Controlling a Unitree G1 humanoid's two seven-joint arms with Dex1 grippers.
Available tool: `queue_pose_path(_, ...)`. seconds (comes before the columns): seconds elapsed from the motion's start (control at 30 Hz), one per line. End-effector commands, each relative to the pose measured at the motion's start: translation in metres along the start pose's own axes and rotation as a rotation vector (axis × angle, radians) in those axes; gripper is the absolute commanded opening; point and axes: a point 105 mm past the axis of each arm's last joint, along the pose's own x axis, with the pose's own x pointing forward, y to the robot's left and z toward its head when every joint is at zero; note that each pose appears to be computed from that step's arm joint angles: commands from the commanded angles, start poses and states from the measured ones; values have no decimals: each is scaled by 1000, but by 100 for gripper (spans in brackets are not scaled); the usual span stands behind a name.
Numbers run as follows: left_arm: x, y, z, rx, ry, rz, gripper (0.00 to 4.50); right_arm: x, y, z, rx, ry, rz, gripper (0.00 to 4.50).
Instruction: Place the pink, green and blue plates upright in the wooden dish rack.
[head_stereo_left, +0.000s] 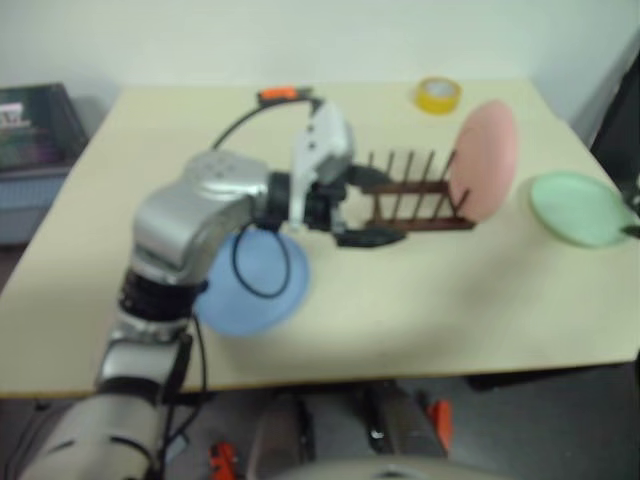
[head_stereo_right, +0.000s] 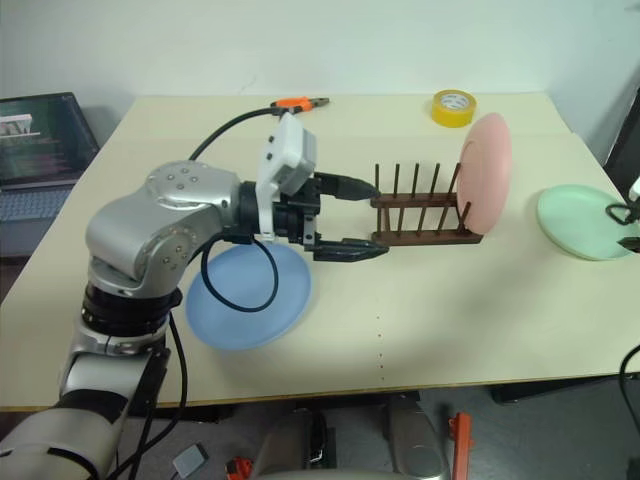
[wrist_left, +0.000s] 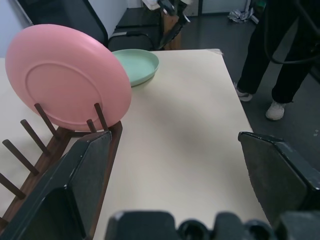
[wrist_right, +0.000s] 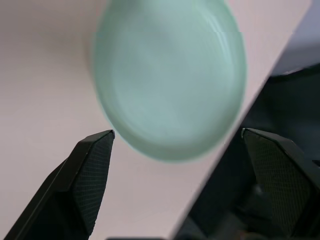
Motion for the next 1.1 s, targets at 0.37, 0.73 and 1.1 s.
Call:
queue_pose_path(0.37,-4,-4,12,38,-14,-13,450,-5,6,-18,230,-59,30,446)
queue_pose_path(0.73,-5,-7,11,25,-5,-16,450,7,5,-26,63,53,-43,446)
queue_pose_path(1.1,-4,-12,10,7,3,-23,450,20,20,-17,-1,29,43,446)
